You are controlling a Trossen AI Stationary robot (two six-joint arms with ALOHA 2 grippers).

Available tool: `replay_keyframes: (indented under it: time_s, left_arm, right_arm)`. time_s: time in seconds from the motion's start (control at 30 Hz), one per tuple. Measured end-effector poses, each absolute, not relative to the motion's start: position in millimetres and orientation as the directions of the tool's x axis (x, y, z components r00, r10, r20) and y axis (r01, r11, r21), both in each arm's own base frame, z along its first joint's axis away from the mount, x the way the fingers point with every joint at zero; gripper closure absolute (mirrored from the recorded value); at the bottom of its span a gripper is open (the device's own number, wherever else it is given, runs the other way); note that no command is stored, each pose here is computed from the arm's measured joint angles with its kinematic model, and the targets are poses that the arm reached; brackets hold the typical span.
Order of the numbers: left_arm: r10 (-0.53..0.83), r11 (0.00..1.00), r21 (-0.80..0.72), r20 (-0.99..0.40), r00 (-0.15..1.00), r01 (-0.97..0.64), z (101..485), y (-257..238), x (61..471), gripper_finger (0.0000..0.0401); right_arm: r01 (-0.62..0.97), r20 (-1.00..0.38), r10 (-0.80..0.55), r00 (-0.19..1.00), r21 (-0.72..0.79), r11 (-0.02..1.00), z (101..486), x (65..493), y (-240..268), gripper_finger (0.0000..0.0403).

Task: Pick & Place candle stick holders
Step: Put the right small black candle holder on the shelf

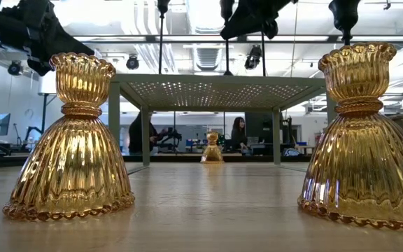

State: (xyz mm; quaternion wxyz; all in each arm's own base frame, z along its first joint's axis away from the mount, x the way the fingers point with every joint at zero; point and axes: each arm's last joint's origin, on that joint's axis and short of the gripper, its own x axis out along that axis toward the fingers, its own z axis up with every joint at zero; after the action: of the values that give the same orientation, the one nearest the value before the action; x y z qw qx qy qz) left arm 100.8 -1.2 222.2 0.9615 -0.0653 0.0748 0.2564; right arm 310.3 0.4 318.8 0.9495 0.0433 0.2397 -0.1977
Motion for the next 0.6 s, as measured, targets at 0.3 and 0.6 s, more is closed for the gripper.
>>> replay_keyframes:
  time_s: [0.3,0.6]
  left_arm:
    - [0.483,0.86,-0.087,-0.178,0.857,-0.503,222.1,-1.2,100.8,0.0192]
    - [0.483,0.86,-0.087,-0.18,0.857,-0.503,221.6,-1.2,100.8,0.0192]
  right_arm:
    - [0.439,-0.484,-0.365,0.795,0.044,0.897,311.0,303.0,2.2,0.0392]
    - [0.546,-0.392,-0.468,0.792,0.111,0.831,316.3,286.9,22.4,0.0392]
